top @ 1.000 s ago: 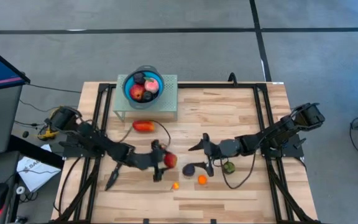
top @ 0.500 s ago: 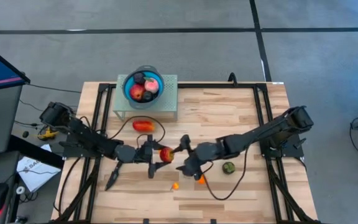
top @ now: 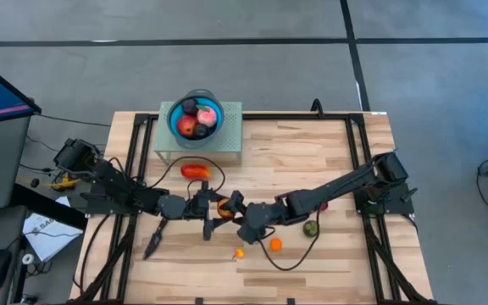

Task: Pick & Place Fruit
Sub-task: Put the red apple into the blue strainer bowl on the shelf

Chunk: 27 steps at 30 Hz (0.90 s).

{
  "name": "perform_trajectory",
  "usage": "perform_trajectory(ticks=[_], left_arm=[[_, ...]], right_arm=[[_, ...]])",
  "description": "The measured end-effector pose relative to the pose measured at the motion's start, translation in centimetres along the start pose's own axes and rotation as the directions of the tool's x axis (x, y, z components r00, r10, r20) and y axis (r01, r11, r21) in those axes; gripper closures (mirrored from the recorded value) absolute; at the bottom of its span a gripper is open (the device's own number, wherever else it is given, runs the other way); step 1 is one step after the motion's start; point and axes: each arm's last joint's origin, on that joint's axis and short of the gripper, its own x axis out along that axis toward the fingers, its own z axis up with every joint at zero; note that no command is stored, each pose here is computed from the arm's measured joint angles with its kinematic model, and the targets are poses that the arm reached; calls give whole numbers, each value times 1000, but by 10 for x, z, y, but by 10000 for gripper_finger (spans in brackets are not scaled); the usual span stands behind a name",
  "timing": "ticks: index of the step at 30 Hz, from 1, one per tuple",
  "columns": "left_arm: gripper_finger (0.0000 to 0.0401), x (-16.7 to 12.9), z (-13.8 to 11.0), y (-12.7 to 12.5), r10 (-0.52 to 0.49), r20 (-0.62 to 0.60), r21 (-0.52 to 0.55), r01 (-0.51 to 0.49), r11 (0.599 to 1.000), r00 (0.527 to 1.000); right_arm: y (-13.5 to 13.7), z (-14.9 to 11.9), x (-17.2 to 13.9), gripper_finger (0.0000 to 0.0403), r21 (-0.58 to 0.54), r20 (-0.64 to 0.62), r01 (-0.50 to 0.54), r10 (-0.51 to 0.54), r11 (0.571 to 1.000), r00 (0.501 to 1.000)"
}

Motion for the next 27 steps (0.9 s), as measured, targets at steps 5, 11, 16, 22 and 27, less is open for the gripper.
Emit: perform_trajectory(ticks=[5,11,16,22,27], left_arm=[[109,0,0,0,-2,-1,-4,2,1000,1000],[111,0,-2,0,-4,-19,-17,4,1000,1000],[114,0,-3,0,-4,-22,-15,4,1000,1000],[114,0,-2,0,-3,-17,-20,3,1000,1000],[114,2,-4,4,-42,-62,-70,38,997,997]], right_arm=[[-2,0,-6,60,41,-23,6,-5,999,1000],[4,4,-22,75,109,-73,-42,50,993,996],[11,10,-28,81,142,-90,-48,61,989,994],[12,14,-37,85,123,-104,-32,45,992,994],[-8,12,-55,85,101,-50,0,5,995,999]])
